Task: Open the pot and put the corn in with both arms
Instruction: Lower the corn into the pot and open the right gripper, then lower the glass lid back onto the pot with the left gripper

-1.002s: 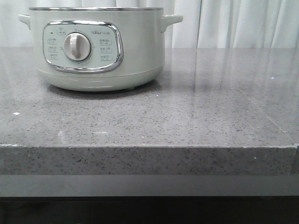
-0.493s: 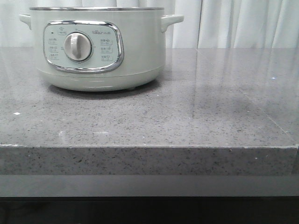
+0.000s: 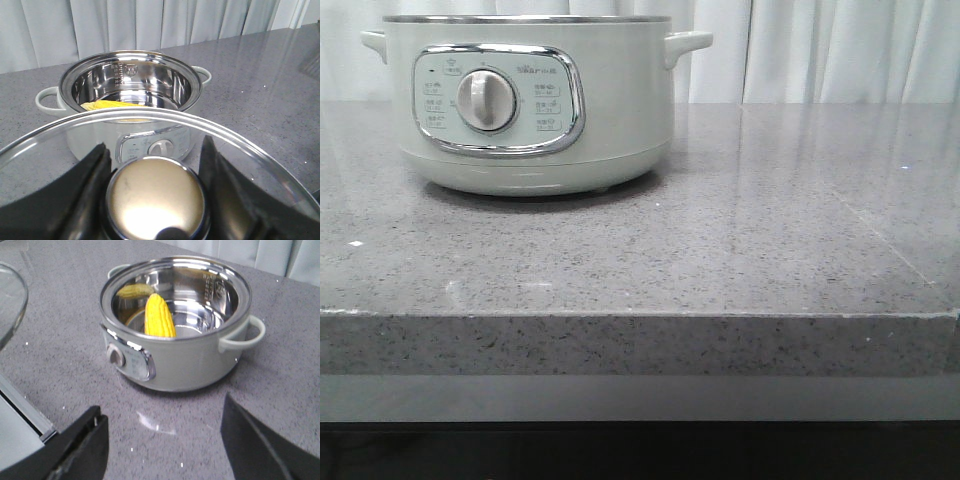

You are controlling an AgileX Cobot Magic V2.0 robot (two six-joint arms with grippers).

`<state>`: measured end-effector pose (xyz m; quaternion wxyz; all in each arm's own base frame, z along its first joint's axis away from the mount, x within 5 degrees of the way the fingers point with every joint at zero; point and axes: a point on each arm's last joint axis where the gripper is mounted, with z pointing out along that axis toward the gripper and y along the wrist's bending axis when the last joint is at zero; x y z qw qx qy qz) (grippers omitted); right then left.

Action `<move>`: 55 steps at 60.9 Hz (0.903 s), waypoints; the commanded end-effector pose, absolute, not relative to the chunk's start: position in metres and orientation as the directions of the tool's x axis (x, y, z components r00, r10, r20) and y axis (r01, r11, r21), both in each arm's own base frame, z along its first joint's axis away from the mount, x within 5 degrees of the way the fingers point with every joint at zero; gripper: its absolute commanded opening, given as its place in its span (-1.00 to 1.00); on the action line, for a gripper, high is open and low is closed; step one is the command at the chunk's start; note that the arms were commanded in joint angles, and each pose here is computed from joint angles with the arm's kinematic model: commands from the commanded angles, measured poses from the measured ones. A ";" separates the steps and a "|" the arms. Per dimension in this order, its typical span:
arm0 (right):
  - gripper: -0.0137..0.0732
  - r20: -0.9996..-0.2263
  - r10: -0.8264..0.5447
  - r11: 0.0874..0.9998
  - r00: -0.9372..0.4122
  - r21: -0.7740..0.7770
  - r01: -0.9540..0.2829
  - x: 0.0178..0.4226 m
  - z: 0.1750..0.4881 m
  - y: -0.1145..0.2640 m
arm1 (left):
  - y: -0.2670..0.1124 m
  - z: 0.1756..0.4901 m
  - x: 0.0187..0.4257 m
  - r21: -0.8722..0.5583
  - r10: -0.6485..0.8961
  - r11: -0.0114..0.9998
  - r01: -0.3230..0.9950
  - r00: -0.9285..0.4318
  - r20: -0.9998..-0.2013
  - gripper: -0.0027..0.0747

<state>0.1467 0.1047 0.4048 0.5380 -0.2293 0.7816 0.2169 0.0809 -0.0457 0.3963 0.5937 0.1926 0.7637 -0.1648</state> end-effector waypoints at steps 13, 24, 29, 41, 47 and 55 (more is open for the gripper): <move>0.46 -0.978 -0.047 0.802 -0.203 0.084 -0.591 0.120 0.408 0.086 | -0.045 0.422 0.080 -0.037 -0.004 0.872 0.488 -0.068 -0.998 -0.50; 0.46 -0.978 -0.047 0.802 -0.203 0.084 -0.591 0.120 0.408 0.086 | -0.045 0.422 0.080 -0.037 -0.004 0.872 0.488 -0.068 -0.998 -0.50; 0.46 -0.978 -0.048 0.802 -0.205 0.084 -0.592 0.120 0.408 0.086 | -0.045 0.422 0.080 -0.037 -0.004 0.872 0.488 -0.068 -0.998 -0.50; 0.46 -0.978 -0.048 0.802 -0.205 0.084 -0.592 0.120 0.408 0.086 | -0.045 0.423 0.081 -0.037 -0.010 0.873 0.486 -0.058 -0.998 -0.50; 0.46 -0.978 -0.048 0.802 -0.205 0.084 -0.592 0.120 0.408 0.086 | -0.047 0.427 0.086 -0.053 -0.045 0.872 0.486 -0.027 -0.999 -0.50; 0.46 -0.978 -0.048 0.802 -0.205 0.084 -0.592 0.120 0.408 0.086 | -0.054 0.432 0.101 -0.079 -0.087 0.871 0.484 -0.006 -0.996 -0.50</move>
